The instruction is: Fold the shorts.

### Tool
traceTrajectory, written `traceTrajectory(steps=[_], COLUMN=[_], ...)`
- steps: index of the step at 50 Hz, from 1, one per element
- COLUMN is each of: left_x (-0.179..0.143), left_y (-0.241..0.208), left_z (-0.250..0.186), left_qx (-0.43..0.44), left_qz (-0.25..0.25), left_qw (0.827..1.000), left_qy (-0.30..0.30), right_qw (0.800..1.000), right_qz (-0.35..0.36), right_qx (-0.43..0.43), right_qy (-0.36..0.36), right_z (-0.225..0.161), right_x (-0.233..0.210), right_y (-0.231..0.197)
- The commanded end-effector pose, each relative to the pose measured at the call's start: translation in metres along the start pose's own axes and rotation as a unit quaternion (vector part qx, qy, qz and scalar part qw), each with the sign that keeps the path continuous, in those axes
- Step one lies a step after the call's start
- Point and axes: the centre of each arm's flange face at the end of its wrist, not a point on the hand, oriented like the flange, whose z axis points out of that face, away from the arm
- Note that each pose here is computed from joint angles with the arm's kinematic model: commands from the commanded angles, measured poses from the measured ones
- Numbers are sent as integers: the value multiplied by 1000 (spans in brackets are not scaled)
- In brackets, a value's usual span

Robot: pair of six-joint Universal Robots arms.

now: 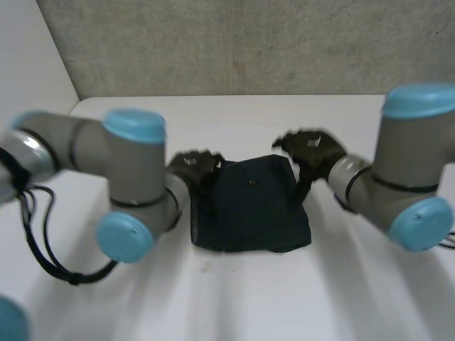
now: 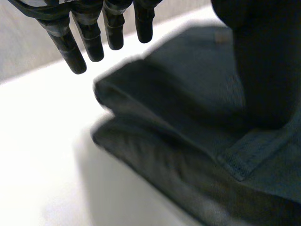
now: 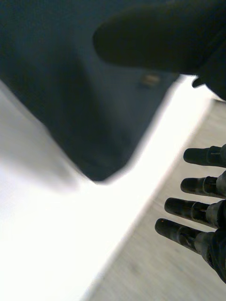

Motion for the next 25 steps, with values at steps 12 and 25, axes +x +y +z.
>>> traceTrajectory(steps=[12,25], left_x=[-97,-89], left_y=[-142,-127], left_z=[-167,-166], left_qx=[127,99], left_qz=[-80,-83], left_qw=[984,988], left_qy=[-100,-84], right_qw=[972,974], right_qz=[51,56], right_qx=[116,100], right_qy=[199,196], right_z=[-119,-138], right_x=[45,47], right_y=[-109,-101])
